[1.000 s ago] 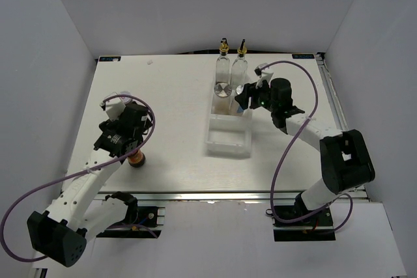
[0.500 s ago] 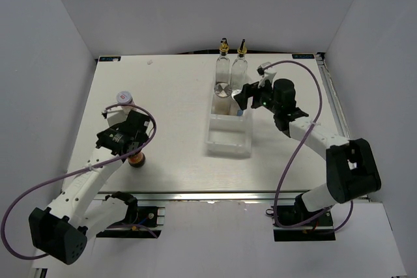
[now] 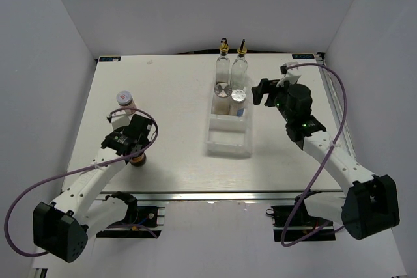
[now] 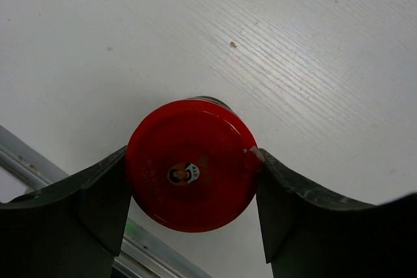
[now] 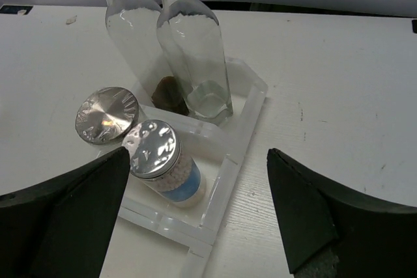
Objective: Organize the condiment bottles
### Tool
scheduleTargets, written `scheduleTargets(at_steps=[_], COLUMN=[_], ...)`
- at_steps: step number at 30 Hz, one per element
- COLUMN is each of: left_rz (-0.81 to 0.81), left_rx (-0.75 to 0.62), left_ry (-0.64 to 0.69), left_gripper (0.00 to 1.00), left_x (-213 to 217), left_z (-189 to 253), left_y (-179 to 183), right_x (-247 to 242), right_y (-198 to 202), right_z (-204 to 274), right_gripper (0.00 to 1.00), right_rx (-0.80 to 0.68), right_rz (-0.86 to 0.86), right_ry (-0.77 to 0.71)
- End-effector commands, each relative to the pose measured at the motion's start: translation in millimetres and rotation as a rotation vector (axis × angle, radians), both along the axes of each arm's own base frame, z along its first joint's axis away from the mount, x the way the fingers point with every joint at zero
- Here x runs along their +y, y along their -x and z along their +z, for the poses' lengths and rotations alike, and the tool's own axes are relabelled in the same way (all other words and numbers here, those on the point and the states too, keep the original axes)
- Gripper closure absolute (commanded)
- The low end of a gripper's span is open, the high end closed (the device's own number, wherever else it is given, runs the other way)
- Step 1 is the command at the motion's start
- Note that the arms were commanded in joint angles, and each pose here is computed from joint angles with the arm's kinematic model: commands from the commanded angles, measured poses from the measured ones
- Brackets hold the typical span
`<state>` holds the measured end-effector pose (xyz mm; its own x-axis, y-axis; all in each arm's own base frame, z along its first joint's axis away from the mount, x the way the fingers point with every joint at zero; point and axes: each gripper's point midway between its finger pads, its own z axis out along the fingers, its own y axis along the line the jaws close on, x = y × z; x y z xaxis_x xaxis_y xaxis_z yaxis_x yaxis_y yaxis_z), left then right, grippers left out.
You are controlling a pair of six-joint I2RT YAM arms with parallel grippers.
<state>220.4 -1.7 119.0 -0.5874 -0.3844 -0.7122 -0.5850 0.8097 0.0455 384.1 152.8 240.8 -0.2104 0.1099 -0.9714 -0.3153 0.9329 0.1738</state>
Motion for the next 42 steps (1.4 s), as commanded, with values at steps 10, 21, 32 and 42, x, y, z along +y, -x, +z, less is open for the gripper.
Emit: scheduleTargets(at_steps=[10,21,32,42], left_rz=[-0.316,-0.923,-1.04,-0.959], left_rx=[-0.367,-0.45,-0.369,-0.269], left_ry=[0.266,0.387,0.351,0.216], left_gripper=[1.0,1.0,1.0,0.72], left_x=[-75,-257,-312,-314], left_z=[102,172,148,90], left_y=[-68,-82,-86,-108], right_x=[-81,-108,-106,-100], right_y=[20,24,20,14], right_z=[14,0,-6,-13], right_gripper=[0.11,0.11,0.11,0.11], right_rx=[-0.064,-0.029,-0.009,0.013], right_rz=[-0.387,-0.447,-0.411,-0.379], right_ry=[-0.052,-0.064,-0.062,-0.044])
